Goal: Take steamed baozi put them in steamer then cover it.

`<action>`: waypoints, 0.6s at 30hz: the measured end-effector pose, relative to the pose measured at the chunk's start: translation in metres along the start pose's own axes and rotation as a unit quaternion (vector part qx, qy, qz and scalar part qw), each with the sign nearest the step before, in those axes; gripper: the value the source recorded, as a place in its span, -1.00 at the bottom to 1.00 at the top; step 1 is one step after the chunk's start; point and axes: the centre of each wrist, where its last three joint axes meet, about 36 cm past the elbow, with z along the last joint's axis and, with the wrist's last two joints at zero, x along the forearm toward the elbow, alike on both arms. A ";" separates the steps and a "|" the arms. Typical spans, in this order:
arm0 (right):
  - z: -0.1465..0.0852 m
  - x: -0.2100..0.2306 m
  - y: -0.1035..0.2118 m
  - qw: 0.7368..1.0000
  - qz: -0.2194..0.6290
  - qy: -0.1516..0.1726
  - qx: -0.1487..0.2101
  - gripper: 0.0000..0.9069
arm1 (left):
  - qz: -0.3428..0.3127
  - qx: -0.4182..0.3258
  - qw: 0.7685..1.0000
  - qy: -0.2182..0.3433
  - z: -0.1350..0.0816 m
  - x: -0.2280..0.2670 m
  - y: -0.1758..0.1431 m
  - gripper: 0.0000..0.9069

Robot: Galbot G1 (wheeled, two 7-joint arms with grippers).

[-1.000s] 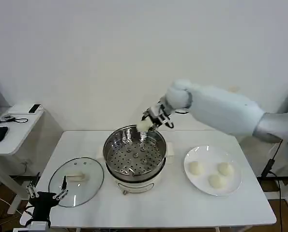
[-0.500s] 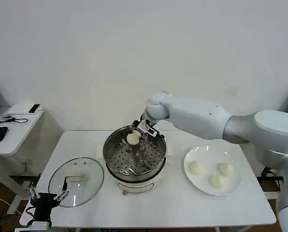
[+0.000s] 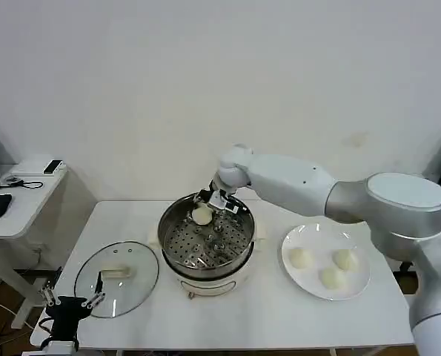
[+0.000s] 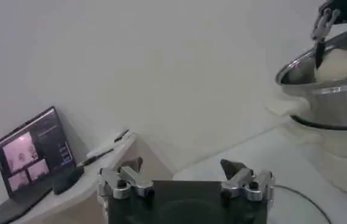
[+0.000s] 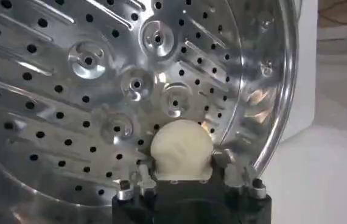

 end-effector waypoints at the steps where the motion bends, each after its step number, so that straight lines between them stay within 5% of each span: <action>1: 0.000 0.002 0.000 1.000 0.001 -0.001 0.000 1.00 | 0.000 0.000 1.000 0.000 0.000 0.000 0.000 1.00; 8: 0.002 0.038 0.002 1.000 0.006 0.006 -0.021 1.00 | 0.004 -0.001 1.000 -0.003 -0.005 0.001 0.002 1.00; 18: 0.015 0.121 0.055 0.988 0.011 0.062 -0.143 1.00 | 0.012 0.009 1.000 -0.010 -0.017 -0.006 0.012 1.00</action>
